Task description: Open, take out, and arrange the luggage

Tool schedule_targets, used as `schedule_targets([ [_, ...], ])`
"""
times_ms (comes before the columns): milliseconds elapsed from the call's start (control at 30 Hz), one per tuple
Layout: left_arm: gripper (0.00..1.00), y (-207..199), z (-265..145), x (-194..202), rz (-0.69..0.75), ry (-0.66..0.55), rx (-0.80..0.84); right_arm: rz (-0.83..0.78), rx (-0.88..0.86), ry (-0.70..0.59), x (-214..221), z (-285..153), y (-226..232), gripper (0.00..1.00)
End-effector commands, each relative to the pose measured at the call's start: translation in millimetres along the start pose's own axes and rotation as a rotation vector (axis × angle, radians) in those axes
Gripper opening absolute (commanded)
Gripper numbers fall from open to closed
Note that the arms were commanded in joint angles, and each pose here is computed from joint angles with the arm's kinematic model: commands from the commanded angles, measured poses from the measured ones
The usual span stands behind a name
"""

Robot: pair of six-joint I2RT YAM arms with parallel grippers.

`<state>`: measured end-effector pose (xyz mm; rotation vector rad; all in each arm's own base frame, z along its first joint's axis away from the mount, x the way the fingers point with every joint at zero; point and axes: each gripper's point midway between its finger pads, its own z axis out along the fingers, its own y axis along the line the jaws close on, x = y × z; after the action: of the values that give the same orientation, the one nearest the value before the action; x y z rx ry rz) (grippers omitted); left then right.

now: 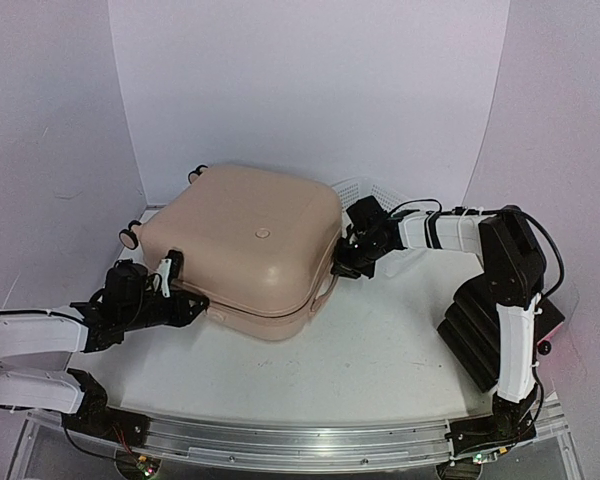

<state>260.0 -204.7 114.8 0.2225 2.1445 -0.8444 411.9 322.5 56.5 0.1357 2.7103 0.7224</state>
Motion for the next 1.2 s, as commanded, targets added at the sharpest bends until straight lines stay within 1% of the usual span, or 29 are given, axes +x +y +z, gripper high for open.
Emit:
schedule_targets([
  [0,0.20,25,-2,20,-0.033,0.048,-0.120,-0.090,-0.169,-0.005,1,-5,45,0.00],
  [67,0.20,27,-3,22,-0.028,0.048,-0.127,-0.090,-0.171,-0.004,1,-5,45,0.00],
  [200,0.17,26,-3,21,-0.013,0.046,-0.123,-0.089,-0.171,-0.003,2,-4,45,0.00],
  [433,0.15,21,0,14,-0.004,0.043,-0.108,-0.084,-0.177,-0.003,1,-3,46,0.00],
  [533,0.12,21,0,13,-0.005,0.043,-0.108,-0.079,-0.180,-0.001,2,-3,47,0.00],
  [633,0.07,25,-1,14,-0.011,0.033,-0.130,-0.075,-0.182,-0.002,1,-2,47,0.00],
  [767,0.00,30,-5,9,-0.007,0.002,-0.162,-0.074,-0.176,-0.003,3,-2,44,0.00],
  [800,0.00,31,-6,6,-0.005,-0.011,-0.170,-0.075,-0.166,-0.006,3,-2,42,0.00],
  [1033,0.00,65,-32,-19,-0.037,-0.176,-0.380,-0.135,-0.079,-0.048,4,-3,19,0.00],
  [1100,0.00,75,-39,-29,-0.070,-0.187,-0.426,-0.161,-0.063,-0.040,5,-1,13,0.00],
  [1167,0.00,88,-46,-38,-0.125,-0.193,-0.439,-0.184,-0.064,-0.027,6,0,10,0.00],
])
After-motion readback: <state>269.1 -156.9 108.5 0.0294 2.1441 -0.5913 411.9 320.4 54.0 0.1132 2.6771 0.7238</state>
